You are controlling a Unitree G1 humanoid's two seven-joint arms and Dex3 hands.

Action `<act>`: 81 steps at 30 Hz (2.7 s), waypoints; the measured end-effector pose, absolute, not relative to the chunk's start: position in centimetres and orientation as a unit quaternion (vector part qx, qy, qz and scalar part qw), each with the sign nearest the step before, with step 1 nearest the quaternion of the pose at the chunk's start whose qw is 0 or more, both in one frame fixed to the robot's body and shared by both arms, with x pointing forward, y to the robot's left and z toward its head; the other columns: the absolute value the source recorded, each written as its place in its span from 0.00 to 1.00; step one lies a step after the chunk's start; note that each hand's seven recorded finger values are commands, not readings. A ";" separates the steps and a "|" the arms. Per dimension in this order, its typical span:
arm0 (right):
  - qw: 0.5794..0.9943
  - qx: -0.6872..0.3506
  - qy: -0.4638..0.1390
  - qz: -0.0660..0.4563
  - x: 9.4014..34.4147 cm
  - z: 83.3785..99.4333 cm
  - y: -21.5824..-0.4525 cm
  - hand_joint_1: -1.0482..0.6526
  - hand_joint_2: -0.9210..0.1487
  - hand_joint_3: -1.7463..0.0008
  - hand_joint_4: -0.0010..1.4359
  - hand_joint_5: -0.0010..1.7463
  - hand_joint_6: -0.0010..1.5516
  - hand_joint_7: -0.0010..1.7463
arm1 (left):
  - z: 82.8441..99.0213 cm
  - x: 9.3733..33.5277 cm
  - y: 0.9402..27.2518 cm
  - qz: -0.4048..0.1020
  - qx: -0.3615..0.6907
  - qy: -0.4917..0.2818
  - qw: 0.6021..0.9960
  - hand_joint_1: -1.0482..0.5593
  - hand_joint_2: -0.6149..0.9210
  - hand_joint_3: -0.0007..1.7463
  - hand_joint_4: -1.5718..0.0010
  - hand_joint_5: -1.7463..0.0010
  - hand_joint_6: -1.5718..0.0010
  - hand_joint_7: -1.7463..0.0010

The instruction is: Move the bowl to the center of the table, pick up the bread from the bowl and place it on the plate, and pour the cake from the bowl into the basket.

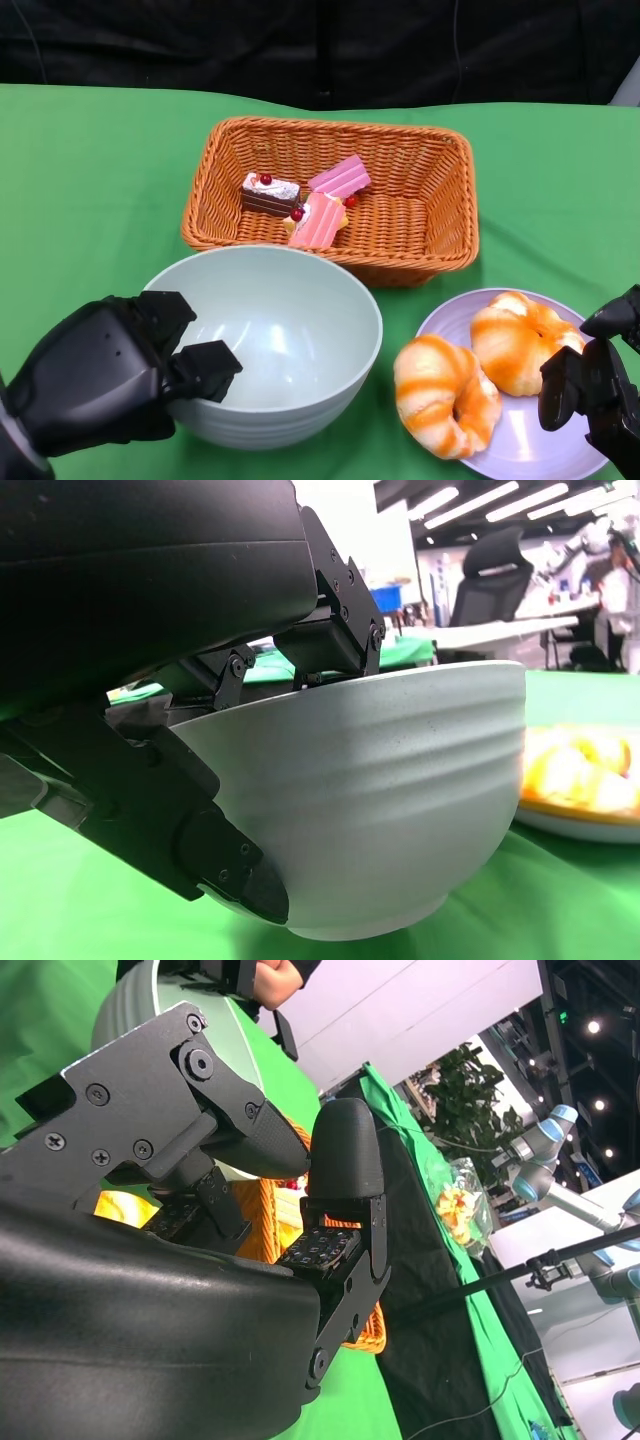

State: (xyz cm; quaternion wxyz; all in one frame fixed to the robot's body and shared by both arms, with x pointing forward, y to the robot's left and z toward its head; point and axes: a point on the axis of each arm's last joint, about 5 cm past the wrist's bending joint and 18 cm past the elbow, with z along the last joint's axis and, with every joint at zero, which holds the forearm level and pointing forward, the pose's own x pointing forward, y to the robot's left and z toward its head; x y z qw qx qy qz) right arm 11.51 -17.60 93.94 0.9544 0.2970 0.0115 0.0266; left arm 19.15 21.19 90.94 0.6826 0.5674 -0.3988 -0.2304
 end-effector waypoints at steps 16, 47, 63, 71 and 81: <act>0.954 0.298 0.011 0.027 11.5 94.0 -17.6 0.54 0.34 0.27 0.62 1.00 0.49 0.95 | 89.6 19.7 19.3 -0.222 0.576 -0.387 0.685 0.36 0.84 0.00 0.45 0.00 0.19 0.80; 0.954 0.297 0.012 0.027 11.5 94.0 -17.6 0.54 0.36 0.25 0.63 1.00 0.49 0.96 | 93.3 18.8 20.1 -0.336 0.576 -0.181 0.723 0.00 1.00 0.44 0.91 1.00 0.75 1.00; 0.955 0.296 0.011 0.027 11.5 94.0 -17.7 0.54 0.36 0.26 0.62 1.00 0.49 0.95 | 95.7 19.2 21.4 -0.396 0.449 -0.087 0.796 0.00 1.00 0.47 1.00 1.00 0.86 1.00; 0.955 0.296 0.010 0.026 11.5 94.0 -17.7 0.55 0.36 0.26 0.62 1.00 0.49 0.95 | 96.1 19.0 22.4 -0.390 0.298 -0.070 0.868 0.10 1.00 0.28 0.81 0.92 0.77 0.97; 0.955 0.297 0.010 0.026 11.5 94.0 -17.7 0.55 0.36 0.25 0.63 1.00 0.49 0.95 | 94.8 18.3 22.2 -0.293 -0.116 -0.003 0.949 0.59 0.79 0.63 0.60 0.23 0.52 0.58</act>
